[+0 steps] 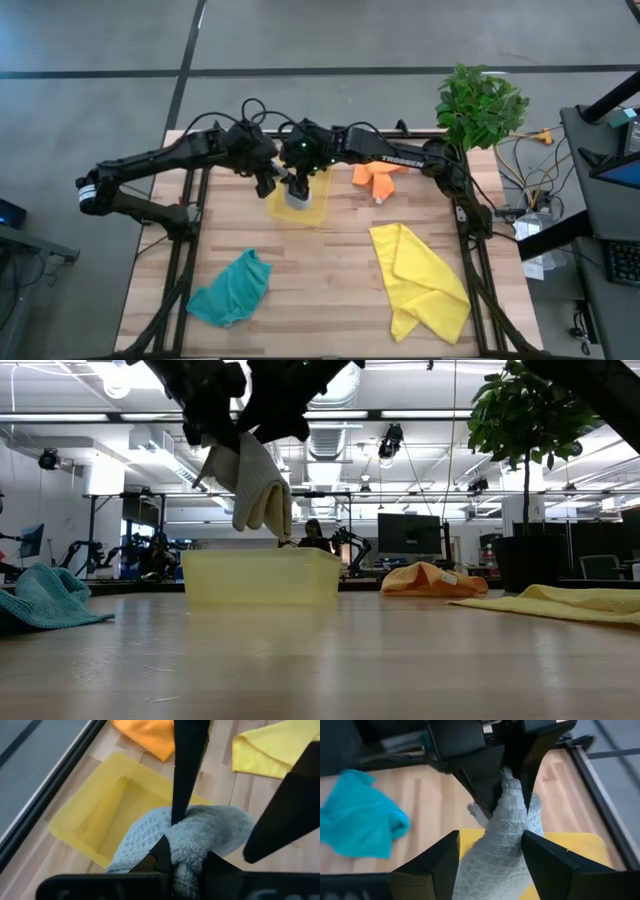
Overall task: Fold microfiber towels
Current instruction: Put the folded gray microfiber cloth into the yellow bin
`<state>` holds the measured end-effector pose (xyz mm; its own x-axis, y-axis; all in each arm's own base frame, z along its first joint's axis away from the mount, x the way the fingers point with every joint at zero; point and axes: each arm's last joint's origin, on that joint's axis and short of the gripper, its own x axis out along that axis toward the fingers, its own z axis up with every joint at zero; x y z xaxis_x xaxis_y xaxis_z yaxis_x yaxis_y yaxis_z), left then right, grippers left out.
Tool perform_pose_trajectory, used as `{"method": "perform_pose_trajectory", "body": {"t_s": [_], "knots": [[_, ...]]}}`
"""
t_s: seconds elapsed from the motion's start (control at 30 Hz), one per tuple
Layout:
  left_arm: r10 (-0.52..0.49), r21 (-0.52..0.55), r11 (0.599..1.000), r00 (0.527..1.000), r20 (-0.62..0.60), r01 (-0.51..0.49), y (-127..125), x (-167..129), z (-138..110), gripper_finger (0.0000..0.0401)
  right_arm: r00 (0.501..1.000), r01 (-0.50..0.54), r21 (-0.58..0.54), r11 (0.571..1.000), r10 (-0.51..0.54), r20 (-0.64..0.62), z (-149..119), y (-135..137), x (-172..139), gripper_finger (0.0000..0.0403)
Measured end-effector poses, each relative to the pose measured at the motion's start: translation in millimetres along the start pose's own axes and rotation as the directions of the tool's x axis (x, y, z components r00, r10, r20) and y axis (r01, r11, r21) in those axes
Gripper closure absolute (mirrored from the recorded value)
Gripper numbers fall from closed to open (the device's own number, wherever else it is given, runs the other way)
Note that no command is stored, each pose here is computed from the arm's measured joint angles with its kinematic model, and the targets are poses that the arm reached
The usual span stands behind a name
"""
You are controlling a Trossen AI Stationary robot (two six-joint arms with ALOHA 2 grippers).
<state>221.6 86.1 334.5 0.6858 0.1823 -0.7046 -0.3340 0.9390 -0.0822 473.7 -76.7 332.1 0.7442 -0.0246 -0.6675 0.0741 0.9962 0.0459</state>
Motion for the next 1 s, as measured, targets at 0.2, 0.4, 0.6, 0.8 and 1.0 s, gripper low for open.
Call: {"method": "perform_pose_trajectory", "body": {"t_s": [0.2, 0.4, 0.6, 0.8, 1.0], "knots": [[-0.061, 0.015, 0.998, 0.998, 0.018, 0.061, -2.5, -5.1, 5.0, 0.0397, 0.993, 0.113, -0.012, 0.993, -0.114, -0.035, -3.6, -0.5, 1.0, 0.0197], [-0.100, 0.022, 0.995, 0.995, -0.008, 0.100, -4.5, -13.8, 6.8, 0.0397, 0.986, 0.116, -0.010, 0.993, -0.117, -0.123, -13.6, -2.2, 2.7, 0.0197], [-0.099, 0.037, 0.994, 0.994, -0.056, 0.101, -5.1, -21.9, 6.1, 0.0397, 0.977, 0.117, -0.030, 0.993, -0.121, -0.177, -19.2, -3.6, 2.5, 0.0197], [-0.117, 0.032, 0.992, 0.990, -0.077, 0.120, -5.7, -22.8, 4.3, 0.0397, 0.971, 0.109, -0.058, 0.992, -0.119, -0.206, -22.1, -3.3, 2.2, 0.0197], [-0.125, 0.031, 0.991, 0.989, -0.082, 0.128, -5.8, -22.3, 3.6, 0.0397, 0.958, 0.090, -0.106, 0.990, -0.115, -0.264, -27.7, -3.0, 0.7, 0.0207]]}}
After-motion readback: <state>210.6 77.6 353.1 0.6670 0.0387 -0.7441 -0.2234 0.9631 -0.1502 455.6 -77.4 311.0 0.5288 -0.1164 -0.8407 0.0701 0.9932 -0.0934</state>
